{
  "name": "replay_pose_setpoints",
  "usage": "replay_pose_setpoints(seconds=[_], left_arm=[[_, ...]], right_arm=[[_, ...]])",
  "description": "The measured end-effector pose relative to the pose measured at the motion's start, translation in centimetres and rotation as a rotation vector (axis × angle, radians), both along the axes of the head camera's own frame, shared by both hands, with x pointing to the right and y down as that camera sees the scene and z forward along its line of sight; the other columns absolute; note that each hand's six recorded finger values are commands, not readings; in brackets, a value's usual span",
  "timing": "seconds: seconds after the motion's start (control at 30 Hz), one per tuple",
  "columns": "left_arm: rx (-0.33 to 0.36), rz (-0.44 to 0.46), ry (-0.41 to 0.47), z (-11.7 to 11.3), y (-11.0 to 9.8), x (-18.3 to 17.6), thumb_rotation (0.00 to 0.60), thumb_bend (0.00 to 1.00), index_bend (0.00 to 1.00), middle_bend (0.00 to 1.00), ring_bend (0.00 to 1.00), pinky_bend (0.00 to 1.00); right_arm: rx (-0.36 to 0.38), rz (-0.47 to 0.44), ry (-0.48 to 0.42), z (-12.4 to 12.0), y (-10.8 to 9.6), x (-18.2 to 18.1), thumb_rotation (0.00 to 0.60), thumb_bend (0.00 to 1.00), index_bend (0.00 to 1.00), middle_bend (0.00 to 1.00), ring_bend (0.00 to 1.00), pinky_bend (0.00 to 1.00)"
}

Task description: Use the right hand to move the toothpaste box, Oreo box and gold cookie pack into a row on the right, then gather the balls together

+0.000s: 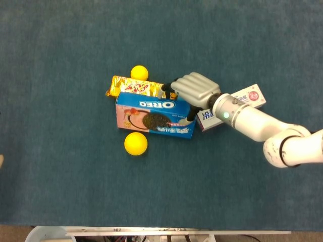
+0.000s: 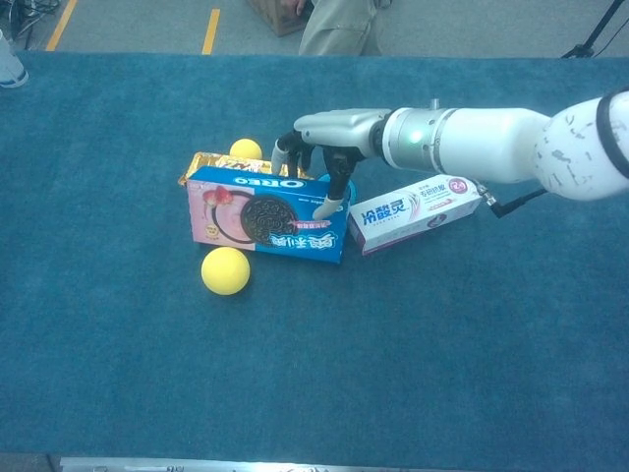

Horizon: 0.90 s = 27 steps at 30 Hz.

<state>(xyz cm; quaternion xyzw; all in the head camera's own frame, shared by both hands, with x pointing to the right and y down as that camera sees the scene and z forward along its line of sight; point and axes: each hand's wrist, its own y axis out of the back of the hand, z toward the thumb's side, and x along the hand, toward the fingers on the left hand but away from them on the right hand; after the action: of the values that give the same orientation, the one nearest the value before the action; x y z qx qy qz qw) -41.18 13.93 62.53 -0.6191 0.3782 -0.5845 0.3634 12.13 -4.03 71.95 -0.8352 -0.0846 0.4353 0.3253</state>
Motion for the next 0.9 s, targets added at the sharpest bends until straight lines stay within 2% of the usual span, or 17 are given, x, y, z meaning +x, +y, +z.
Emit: replay_pose_setpoints(seconds=[0.13, 0.33, 0.47, 0.9], left_arm=[[-0.004, -0.004, 0.003, 0.0, 0.1, -0.1, 0.6, 0.31, 0.08, 0.17, 0.03, 0.07], [-0.005, -0.01, 0.007, -0.1, 0.4, -0.4, 0.6, 0.31, 0.08, 0.17, 0.03, 0.07], [-0.004, -0.01, 0.008, -0.2, 0.5, -0.4, 0.6, 0.31, 0.08, 0.17, 0.03, 0.07], [-0.006, -0.004, 0.009, -0.1, 0.4, -0.3, 0.6, 0.31, 0.08, 0.17, 0.03, 0.07]], right_arm=[[0.053, -0.002, -0.001, -0.2, 0.0, -0.3, 0.6, 0.27, 0.53, 0.45, 0.4, 0.6], [0.086, 0.008, 0.01, -0.2, 0.4, -0.5, 0.6, 0.27, 0.6, 0.5, 0.45, 0.66], [0.096, 0.021, -0.011, -0.7, 0.4, -0.7, 0.6, 0.3, 0.62, 0.51, 0.47, 0.67], [0.124, 0.037, -0.08, -2.6, 0.0, -0.3, 0.6, 0.3, 0.64, 0.53, 0.49, 0.7]])
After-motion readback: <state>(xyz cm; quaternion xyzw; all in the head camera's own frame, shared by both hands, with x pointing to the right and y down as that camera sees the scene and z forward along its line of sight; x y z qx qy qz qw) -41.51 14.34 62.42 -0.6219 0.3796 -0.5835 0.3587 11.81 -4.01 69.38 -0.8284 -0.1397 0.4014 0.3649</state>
